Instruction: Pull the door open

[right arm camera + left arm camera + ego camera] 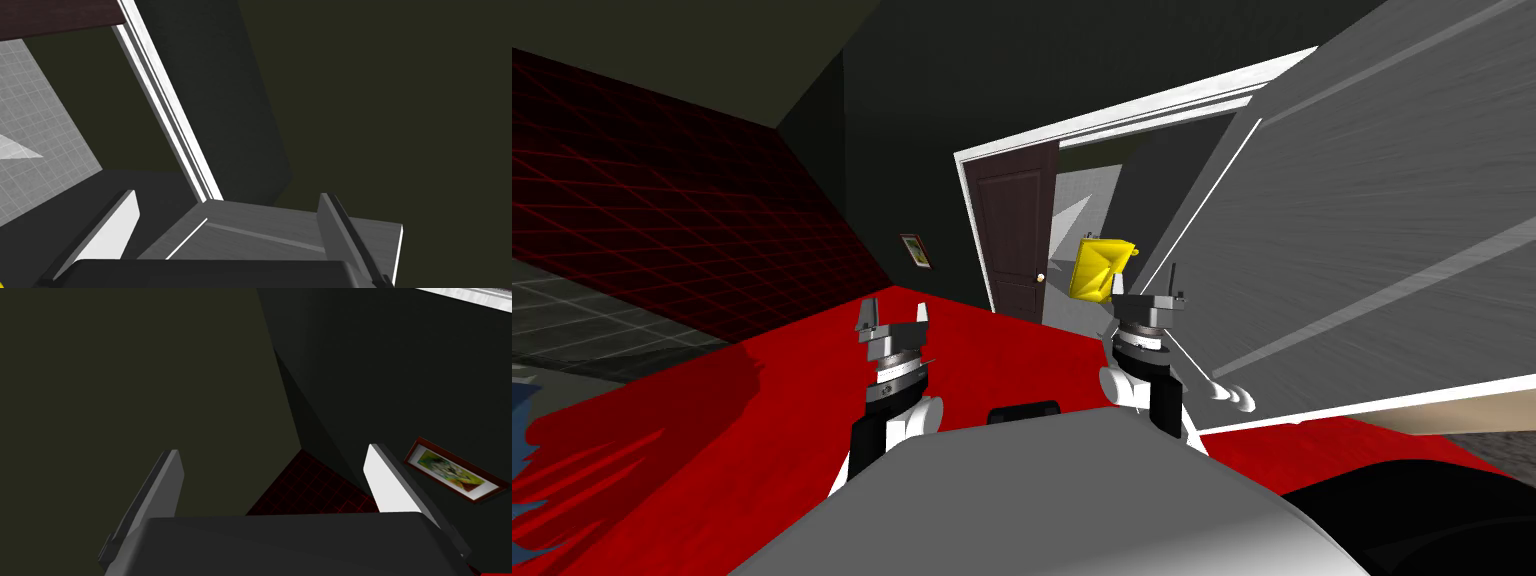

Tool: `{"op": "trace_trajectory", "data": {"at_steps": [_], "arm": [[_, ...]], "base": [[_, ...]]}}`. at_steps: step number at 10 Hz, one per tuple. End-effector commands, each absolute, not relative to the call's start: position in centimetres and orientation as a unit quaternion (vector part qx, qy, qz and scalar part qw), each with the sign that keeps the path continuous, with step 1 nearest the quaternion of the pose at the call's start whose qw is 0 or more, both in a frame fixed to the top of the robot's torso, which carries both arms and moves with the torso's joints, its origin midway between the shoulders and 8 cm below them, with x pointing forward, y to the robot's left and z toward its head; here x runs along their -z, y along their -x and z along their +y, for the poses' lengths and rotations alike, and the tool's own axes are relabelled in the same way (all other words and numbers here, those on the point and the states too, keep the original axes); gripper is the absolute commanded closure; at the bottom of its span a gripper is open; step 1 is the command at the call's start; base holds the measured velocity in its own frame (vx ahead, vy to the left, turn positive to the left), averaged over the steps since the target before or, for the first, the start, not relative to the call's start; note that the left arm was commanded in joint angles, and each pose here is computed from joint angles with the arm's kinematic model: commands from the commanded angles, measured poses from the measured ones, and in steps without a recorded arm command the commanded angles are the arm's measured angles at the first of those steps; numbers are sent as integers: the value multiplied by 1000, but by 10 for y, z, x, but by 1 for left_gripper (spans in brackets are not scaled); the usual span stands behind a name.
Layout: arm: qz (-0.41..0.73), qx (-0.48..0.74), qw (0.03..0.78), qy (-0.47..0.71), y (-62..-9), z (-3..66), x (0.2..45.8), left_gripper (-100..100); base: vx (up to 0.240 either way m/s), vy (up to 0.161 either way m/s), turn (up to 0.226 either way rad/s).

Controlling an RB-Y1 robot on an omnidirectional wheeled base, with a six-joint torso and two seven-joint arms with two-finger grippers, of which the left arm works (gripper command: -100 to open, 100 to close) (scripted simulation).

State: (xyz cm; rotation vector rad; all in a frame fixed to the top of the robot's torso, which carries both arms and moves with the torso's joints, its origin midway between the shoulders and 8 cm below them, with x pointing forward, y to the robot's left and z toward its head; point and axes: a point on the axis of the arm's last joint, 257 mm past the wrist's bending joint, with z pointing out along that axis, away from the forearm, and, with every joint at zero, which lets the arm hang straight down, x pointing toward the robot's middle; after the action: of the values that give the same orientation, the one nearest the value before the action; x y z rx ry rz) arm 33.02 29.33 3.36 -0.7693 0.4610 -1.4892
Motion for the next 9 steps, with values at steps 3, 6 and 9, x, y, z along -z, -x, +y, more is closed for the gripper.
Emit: {"op": "trace_trajectory", "data": {"at_steps": [3, 6, 9], "arm": [[237, 622, 667, 334, -343, 293, -13, -100], [269, 590, 686, 329, -354, 294, 8, -100], [298, 560, 703, 323, -363, 296, 27, -100]], "base": [[109, -33, -79], [127, -54, -82], [97, -43, -71]]}}
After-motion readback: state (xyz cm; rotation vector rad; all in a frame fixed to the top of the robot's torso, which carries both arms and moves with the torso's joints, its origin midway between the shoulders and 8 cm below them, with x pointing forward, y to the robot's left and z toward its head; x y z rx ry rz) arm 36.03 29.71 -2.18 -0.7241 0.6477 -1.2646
